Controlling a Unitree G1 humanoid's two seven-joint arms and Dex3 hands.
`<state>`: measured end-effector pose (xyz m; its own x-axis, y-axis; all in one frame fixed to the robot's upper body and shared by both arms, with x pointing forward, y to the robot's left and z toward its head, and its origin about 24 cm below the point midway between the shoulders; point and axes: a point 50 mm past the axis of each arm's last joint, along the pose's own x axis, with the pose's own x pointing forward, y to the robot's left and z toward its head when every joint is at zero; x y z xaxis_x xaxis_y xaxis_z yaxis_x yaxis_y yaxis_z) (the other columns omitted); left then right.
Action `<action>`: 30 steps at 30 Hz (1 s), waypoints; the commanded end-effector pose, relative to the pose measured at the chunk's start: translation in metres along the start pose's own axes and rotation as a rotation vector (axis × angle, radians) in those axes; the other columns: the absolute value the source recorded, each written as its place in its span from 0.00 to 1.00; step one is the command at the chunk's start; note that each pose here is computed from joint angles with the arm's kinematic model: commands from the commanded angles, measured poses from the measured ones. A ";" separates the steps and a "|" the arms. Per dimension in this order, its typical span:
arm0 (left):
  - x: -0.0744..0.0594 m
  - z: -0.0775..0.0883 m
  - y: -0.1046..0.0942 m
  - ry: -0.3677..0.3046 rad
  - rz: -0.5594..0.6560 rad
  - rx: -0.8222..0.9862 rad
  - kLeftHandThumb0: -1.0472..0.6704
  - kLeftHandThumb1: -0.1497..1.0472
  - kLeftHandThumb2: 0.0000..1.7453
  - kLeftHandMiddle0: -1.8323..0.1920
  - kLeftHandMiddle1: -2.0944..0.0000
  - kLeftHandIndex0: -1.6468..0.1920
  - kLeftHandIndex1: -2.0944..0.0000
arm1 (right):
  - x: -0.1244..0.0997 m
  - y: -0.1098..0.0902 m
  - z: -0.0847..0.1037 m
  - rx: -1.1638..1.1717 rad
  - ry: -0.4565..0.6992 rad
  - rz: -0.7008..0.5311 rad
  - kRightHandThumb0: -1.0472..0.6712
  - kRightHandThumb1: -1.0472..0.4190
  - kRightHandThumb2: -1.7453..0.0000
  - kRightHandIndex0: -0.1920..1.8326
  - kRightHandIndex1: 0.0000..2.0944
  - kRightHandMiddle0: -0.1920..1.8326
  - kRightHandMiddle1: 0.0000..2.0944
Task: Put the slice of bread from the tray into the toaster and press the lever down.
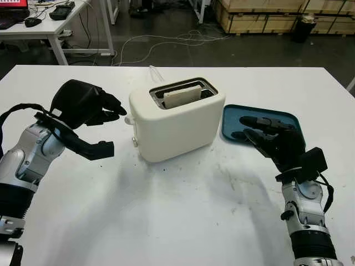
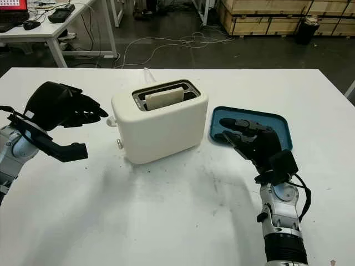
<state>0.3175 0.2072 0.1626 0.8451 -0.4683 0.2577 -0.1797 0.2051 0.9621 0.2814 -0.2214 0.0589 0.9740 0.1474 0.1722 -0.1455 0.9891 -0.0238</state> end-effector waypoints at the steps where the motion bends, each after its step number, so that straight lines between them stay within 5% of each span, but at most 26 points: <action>1: 0.005 0.004 -0.001 -0.021 0.008 -0.012 0.39 0.87 0.00 0.40 0.43 0.16 0.98 | 0.001 0.000 0.002 -0.009 -0.004 0.002 0.34 0.09 0.99 0.71 0.01 0.66 0.00; 21: 0.008 0.016 -0.001 -0.094 0.036 -0.031 0.39 0.86 0.00 0.41 0.35 0.14 0.98 | 0.001 0.001 0.001 -0.003 0.003 0.002 0.34 0.09 1.00 0.71 0.00 0.66 0.00; 30: 0.008 0.012 -0.003 -0.071 0.022 -0.022 0.40 0.85 0.00 0.41 0.36 0.14 0.98 | 0.000 0.001 0.001 -0.007 0.004 0.001 0.34 0.09 1.00 0.71 0.00 0.66 0.00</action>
<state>0.3174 0.1962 0.1583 0.8162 -0.5130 0.2659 -0.1682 0.2294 0.9587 0.2815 -0.2210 0.0590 0.9741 0.1488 0.1705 -0.1460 0.9889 -0.0291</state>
